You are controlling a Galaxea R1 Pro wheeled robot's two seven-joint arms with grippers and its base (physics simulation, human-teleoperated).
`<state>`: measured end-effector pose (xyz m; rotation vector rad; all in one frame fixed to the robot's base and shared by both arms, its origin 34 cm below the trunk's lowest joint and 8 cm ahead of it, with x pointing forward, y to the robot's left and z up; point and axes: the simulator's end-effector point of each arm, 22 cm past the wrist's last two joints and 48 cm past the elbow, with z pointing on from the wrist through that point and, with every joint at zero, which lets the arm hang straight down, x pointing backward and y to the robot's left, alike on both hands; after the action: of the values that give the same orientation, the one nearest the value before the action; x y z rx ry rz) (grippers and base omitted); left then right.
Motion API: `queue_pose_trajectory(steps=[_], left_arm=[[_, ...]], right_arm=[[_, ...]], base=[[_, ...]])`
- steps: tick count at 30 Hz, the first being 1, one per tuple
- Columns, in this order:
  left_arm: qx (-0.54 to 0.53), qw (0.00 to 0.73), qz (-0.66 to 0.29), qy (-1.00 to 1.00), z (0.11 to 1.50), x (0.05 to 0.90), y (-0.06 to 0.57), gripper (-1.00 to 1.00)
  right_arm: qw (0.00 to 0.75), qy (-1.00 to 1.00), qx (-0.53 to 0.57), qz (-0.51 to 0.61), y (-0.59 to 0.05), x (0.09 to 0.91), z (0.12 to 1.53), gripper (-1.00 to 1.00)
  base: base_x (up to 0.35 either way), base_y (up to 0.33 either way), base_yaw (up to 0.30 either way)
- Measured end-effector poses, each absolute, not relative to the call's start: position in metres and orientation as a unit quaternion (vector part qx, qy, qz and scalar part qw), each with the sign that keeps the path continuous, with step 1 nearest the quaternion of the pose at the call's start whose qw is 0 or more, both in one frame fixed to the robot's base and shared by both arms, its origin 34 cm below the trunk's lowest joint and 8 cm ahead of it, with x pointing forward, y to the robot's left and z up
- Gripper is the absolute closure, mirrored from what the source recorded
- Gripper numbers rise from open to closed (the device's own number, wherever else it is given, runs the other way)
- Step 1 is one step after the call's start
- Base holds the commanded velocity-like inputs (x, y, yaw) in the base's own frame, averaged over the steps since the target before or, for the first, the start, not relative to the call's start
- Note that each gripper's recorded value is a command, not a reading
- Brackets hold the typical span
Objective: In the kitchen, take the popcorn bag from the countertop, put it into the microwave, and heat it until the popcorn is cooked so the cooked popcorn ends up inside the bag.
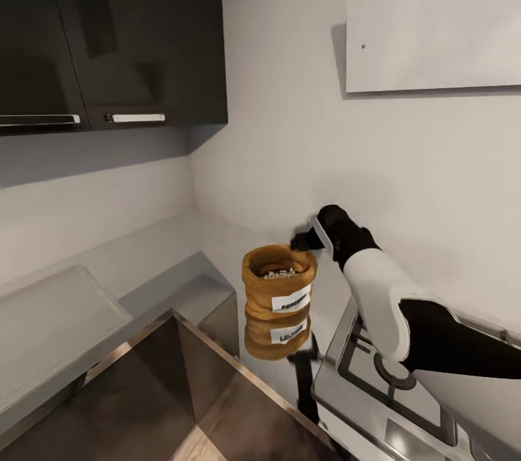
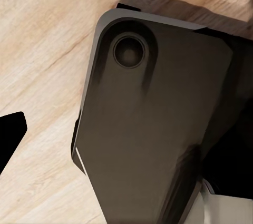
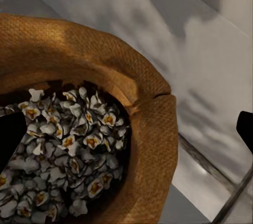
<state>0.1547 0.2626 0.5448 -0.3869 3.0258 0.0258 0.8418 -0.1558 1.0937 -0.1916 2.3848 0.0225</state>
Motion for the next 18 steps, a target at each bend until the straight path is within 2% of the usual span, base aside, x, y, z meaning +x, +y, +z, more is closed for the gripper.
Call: queue_pose_trajectory(steps=[18], left_arm=[[-0.127, 0.045, 0.008, 0.991, 0.545, 0.155, 0.263, -1.00]], right_arm=[[0.372, 0.924, -0.091, 0.014, -0.144, 0.843, 1.063, -1.00]], base=[[0.000, 0.000, 0.000]])
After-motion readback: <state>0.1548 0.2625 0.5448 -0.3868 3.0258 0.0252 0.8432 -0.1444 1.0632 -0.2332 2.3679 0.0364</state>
